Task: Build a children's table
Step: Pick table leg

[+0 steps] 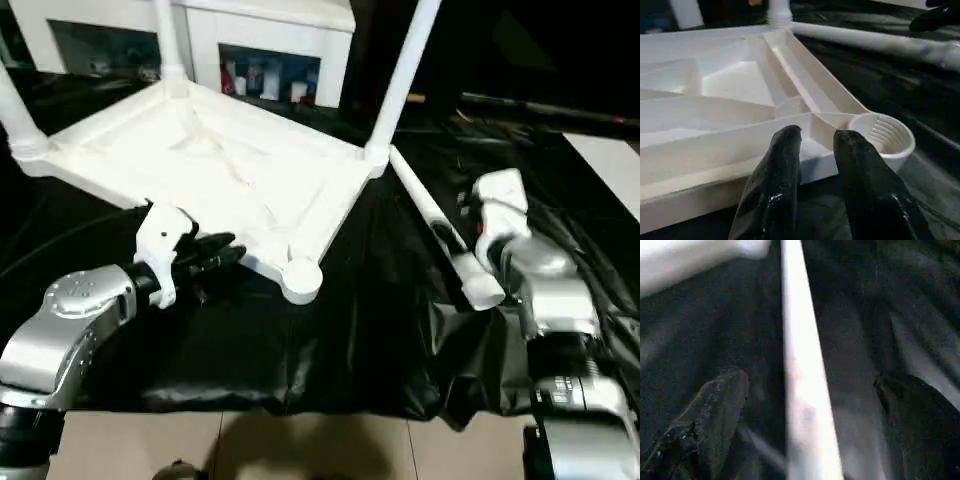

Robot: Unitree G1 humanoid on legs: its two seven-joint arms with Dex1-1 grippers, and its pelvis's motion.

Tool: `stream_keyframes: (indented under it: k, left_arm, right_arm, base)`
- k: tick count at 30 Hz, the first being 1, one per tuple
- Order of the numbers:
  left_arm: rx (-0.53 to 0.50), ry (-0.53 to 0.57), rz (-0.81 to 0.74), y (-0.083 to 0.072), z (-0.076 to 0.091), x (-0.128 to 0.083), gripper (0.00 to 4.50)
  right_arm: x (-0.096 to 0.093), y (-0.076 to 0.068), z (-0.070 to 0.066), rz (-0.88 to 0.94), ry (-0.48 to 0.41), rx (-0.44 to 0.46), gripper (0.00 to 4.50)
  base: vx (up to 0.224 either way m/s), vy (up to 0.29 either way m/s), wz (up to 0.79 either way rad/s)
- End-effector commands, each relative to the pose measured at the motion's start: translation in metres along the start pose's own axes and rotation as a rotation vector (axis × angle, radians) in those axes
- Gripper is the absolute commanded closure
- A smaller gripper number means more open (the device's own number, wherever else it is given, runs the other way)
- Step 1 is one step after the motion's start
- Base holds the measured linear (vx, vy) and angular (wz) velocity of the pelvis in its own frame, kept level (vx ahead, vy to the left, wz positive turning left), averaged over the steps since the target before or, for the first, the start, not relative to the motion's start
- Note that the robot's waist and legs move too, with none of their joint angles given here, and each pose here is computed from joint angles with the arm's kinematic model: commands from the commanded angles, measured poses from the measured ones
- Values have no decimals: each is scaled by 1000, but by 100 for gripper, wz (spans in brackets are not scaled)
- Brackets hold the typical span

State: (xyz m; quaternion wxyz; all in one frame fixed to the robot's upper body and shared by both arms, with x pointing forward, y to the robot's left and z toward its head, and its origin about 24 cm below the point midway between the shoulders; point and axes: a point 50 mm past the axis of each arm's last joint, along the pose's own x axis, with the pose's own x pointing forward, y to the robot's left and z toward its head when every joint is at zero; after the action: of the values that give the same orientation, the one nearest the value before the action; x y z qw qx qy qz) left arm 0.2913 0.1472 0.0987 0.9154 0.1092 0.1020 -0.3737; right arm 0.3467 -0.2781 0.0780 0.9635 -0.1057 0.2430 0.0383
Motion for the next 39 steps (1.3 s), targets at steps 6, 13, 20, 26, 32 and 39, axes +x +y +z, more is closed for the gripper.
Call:
stream_keyframes:
  k: [6,13,20,26,32,39]
  left_arm:
    - [22,24,-102,-8,3,-1,312]
    - [46,81,-136,-3,5,-18,312]
    - [67,122,-173,0,15,-40,312]
    - [83,140,-246,-6,23,-55,312]
    - [85,142,-274,-8,27,-58,312]
    - [94,140,-281,-8,31,-60,312]
  right_arm:
    - [5,-14,8,47,71,27,8]
    - [9,-12,4,118,217,47,8]
    - [8,-18,11,76,243,39,8]
    - [5,-25,7,48,306,-16,8]
    - [1,-28,7,75,357,-32,33]
    - [-3,-30,15,108,403,-46,85]
  base:
    - [0,0,0]
    - [0,0,0]
    - [0,0,0]
    - [0,0,0]
    - [0,0,0]
    - [0,0,0]
